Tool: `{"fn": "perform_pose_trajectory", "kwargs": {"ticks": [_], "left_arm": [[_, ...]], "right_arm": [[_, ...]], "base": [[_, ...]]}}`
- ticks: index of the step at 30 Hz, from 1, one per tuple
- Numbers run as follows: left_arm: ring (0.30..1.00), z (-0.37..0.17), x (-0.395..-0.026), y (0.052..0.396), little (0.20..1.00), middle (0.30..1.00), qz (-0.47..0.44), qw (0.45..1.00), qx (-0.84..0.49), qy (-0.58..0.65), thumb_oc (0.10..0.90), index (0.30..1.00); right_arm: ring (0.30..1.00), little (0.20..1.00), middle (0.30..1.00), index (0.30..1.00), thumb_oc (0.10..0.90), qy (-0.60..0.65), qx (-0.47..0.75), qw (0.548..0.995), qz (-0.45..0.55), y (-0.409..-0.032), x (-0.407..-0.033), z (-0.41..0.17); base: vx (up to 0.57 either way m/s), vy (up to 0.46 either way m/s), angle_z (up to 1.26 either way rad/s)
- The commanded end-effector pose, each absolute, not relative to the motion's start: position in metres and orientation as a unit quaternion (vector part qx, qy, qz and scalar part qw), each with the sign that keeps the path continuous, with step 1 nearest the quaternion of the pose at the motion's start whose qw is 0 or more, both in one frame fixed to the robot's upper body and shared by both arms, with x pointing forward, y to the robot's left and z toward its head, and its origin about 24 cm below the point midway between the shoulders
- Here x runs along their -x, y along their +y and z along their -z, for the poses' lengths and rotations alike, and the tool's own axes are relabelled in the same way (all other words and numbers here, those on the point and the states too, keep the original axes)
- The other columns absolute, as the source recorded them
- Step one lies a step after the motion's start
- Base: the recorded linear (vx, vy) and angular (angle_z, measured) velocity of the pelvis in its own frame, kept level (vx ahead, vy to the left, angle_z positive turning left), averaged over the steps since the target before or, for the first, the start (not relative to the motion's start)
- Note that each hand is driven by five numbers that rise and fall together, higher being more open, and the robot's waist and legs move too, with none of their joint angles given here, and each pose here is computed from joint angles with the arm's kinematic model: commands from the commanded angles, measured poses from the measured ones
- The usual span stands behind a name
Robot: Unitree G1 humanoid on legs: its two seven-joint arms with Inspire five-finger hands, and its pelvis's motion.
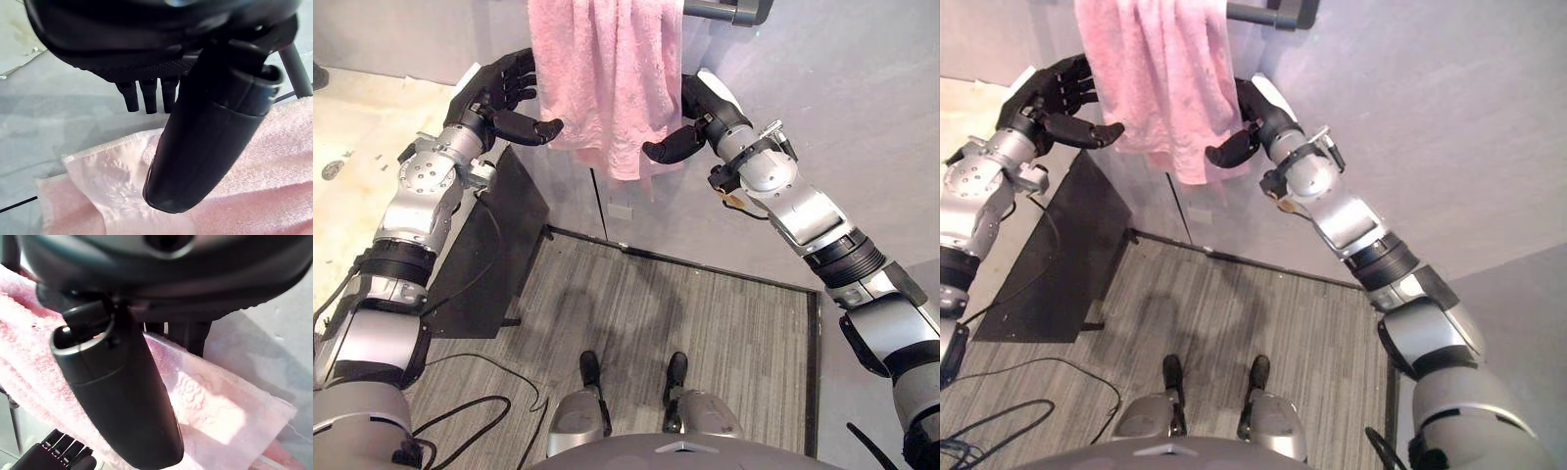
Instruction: Organize the bathroom.
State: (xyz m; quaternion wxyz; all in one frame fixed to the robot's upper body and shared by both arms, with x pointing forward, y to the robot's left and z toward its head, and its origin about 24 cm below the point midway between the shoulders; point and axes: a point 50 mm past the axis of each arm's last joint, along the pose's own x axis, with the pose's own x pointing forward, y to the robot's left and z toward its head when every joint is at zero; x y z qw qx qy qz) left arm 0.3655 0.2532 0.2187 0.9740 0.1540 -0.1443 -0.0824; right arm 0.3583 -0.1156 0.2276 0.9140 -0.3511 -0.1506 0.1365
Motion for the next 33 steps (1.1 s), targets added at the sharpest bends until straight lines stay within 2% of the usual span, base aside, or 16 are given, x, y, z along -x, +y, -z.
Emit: {"fn": "perform_pose_trajectory", "kwargs": {"ticks": [1,2,3,4,5,6,7,14,25,30,33], "left_arm": [[0.811,-0.274,-0.371,0.236,0.811,0.811,0.107,0.956,-0.136,-0.238,0.740,0.811],[0.764,-0.274,-0.371,0.236,0.764,0.764,0.108,0.956,-0.135,-0.236,0.709,0.764],[0.516,-0.272,-0.372,0.233,0.516,0.516,0.118,0.958,-0.130,-0.227,0.544,0.516],[0.481,-0.271,-0.372,0.233,0.481,0.481,0.121,0.958,-0.128,-0.225,0.521,0.481],[0.415,-0.270,-0.373,0.232,0.415,0.415,0.125,0.959,-0.123,-0.221,0.477,0.415],[0.312,-0.268,-0.374,0.231,0.312,0.312,0.129,0.961,-0.116,-0.215,0.408,0.312],[0.300,-0.268,-0.374,0.231,0.300,0.300,0.130,0.961,-0.114,-0.214,0.400,0.300],[0.300,-0.249,-0.382,0.224,0.300,0.300,0.139,0.971,-0.069,-0.184,0.400,0.300],[0.300,-0.246,-0.380,0.234,0.300,0.300,0.105,0.974,-0.071,-0.190,0.400,0.300],[0.300,-0.239,-0.370,0.276,0.300,0.300,-0.033,0.979,-0.059,-0.190,0.400,0.300],[0.300,-0.236,-0.364,0.290,0.300,0.300,-0.065,0.978,-0.065,-0.188,0.400,0.300]], "right_arm": [[0.900,0.900,0.900,0.900,0.800,-0.283,0.369,0.881,-0.084,-0.102,-0.356,-0.302],[0.653,0.653,0.653,0.653,0.635,-0.283,0.369,0.881,-0.084,-0.102,-0.355,-0.302],[0.472,0.472,0.472,0.472,0.515,-0.284,0.368,0.881,-0.086,-0.101,-0.355,-0.303],[0.472,0.472,0.472,0.472,0.515,-0.284,0.367,0.882,-0.087,-0.100,-0.355,-0.303],[0.300,0.300,0.300,0.300,0.400,-0.284,0.364,0.883,-0.090,-0.100,-0.355,-0.304],[0.300,0.300,0.300,0.300,0.400,-0.284,0.360,0.884,-0.093,-0.100,-0.355,-0.304],[0.300,0.300,0.300,0.300,0.400,-0.284,0.359,0.884,-0.094,-0.100,-0.355,-0.304],[0.300,0.300,0.300,0.300,0.400,-0.282,0.350,0.887,-0.105,-0.094,-0.356,-0.302],[0.300,0.300,0.300,0.300,0.400,-0.279,0.351,0.889,-0.094,-0.100,-0.356,-0.300],[0.300,0.300,0.300,0.300,0.400,-0.261,0.360,0.894,-0.052,-0.120,-0.359,-0.294],[0.300,0.300,0.300,0.300,0.400,-0.252,0.369,0.894,-0.034,-0.132,-0.360,-0.292]], "base": [[-0.05,0.009,-0.02],[-0.07,0.013,-0.03],[0.00,0.000,0.00],[0.00,0.000,0.00],[0.00,0.000,0.00],[0.00,0.000,0.00],[0.00,0.000,0.00],[0.00,0.000,0.00],[-0.01,0.000,-0.01],[0.00,0.000,0.00],[0.00,0.000,0.00]]}}
